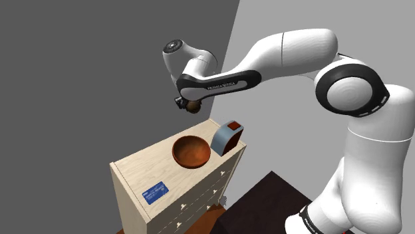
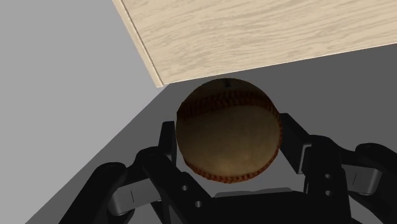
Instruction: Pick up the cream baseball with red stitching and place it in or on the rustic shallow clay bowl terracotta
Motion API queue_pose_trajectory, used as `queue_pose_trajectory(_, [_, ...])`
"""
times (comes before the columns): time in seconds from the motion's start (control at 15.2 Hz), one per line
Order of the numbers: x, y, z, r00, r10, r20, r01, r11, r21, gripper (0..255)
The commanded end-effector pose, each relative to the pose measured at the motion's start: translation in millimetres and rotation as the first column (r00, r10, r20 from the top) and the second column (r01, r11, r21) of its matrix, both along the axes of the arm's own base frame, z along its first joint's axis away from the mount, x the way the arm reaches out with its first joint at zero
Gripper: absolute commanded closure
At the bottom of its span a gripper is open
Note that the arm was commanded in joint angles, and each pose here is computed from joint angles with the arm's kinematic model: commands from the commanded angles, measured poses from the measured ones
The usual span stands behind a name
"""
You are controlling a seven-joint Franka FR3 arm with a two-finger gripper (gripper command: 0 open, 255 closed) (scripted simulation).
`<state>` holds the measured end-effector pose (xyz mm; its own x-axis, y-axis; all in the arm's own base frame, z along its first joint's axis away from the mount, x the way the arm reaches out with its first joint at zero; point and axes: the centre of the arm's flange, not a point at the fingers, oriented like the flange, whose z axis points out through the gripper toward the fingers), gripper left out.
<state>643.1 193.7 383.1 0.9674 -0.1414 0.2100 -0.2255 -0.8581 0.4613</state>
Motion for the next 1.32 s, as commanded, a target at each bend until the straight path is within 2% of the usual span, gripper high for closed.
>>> queue_pose_trajectory(0.0, [0.2, 0.3, 8.2, 1.000, 0.000, 0.000, 0.000, 1.000, 0.000, 255])
queue_pose_trajectory(0.92, [-155.5, 99.6, 15.6, 1.000, 0.000, 0.000, 0.000, 1.000, 0.000, 255])
queue_pose_trajectory(1.25, [-163.0, 104.4, -5.1, 1.000, 0.000, 0.000, 0.000, 1.000, 0.000, 255])
